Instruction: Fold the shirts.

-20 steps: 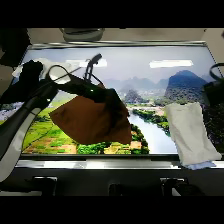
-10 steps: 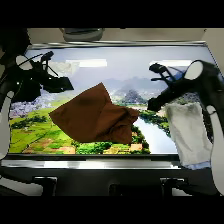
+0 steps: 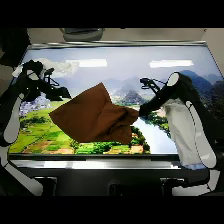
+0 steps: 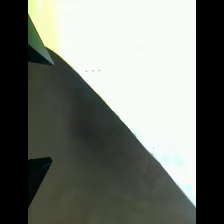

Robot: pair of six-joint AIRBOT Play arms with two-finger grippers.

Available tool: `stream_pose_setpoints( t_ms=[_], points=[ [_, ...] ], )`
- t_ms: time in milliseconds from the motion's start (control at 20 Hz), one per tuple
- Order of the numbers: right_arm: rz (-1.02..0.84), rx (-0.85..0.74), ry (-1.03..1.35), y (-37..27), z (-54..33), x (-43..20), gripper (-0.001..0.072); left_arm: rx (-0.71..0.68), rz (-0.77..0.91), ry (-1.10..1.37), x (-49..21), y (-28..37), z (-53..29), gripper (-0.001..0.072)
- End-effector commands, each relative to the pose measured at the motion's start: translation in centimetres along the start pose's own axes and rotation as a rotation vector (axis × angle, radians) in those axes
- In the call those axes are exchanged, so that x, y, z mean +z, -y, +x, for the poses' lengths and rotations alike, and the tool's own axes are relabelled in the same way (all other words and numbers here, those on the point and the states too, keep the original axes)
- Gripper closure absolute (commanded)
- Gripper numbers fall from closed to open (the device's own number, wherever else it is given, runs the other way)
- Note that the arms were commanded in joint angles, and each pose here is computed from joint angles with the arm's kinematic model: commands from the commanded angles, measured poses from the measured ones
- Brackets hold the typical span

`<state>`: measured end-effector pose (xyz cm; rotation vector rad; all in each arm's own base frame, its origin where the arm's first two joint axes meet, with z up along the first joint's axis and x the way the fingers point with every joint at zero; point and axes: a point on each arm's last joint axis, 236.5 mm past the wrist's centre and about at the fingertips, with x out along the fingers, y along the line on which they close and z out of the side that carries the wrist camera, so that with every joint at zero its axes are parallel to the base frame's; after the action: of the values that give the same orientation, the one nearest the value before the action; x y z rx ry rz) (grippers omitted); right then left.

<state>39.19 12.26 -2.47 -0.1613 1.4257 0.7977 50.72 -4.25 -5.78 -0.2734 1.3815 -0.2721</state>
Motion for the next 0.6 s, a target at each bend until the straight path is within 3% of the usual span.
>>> stream_pose_setpoints(
  t_ms=[0,400,550],
  points=[
    [0.024,0.028,-0.03,0.5,1.9,-0.3,0.0018,0.003,0.058,-0.014,0.0,-1.0,2.5,-0.0013],
    [0.033,0.055,-0.041,0.3,2.6,-0.4,0.0018,-0.018,0.105,-0.072,-1.1,0.0,5.7,-0.0011],
    [0.033,0.05,-0.04,0.4,2.7,-0.4,0.0018,-0.066,0.15,-0.153,-3.1,1.6,5.6,0.0215]
  ],
)
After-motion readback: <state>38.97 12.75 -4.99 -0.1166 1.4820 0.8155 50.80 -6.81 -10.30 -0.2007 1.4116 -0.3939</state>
